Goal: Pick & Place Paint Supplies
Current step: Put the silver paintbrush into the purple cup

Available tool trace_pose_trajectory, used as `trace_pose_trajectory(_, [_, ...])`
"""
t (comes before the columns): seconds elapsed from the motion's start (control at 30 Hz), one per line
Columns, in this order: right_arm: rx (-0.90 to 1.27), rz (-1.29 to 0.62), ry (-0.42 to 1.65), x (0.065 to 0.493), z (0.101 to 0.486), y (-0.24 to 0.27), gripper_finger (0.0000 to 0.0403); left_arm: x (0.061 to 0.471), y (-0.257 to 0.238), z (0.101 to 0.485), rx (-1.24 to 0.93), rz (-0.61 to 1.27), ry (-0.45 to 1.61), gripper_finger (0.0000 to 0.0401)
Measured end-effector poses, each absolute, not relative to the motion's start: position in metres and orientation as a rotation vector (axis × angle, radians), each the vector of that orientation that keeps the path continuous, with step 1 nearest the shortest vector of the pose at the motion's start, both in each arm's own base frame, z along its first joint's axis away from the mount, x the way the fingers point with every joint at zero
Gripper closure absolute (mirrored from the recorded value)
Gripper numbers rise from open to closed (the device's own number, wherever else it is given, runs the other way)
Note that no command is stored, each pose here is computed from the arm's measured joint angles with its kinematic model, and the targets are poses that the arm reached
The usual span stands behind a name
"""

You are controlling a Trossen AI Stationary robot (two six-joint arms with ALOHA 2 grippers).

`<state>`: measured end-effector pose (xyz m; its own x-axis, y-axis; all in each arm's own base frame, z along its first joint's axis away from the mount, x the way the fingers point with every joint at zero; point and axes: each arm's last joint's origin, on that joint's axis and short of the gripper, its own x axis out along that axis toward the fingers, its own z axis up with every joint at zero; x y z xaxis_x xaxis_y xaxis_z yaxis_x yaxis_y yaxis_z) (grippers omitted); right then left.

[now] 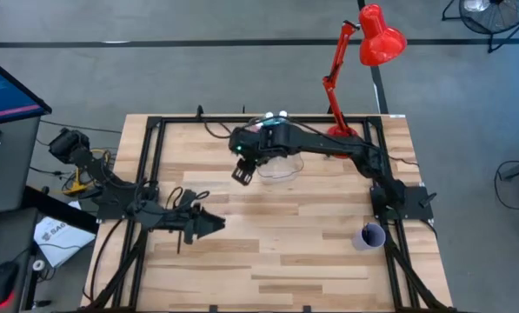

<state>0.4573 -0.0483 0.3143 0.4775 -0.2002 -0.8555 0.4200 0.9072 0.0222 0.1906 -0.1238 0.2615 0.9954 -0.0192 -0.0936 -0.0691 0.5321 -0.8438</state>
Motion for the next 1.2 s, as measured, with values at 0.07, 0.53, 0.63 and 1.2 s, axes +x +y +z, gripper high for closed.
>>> trace_pose_trajectory(0.07, [0.202,-0.338,0.988,0.458,0.324,-0.035,0.0265,0.187,-0.13,0.262,-1.059,0.003,0.11,0.0222])
trace_pose_trajectory(0.53, [0.296,-0.233,0.874,0.439,0.367,0.049,0.0267,0.185,-0.205,0.265,-1.155,-0.257,0.302,0.0229])
trace_pose_trajectory(0.63, [0.326,-0.197,0.865,0.431,0.373,0.076,0.0264,0.194,-0.228,0.252,-1.169,-0.245,0.378,0.0233])
trace_pose_trajectory(1.2, [0.202,0.024,0.948,0.376,0.396,0.156,0.0282,0.236,-0.258,0.224,-1.299,-0.058,0.745,0.03])
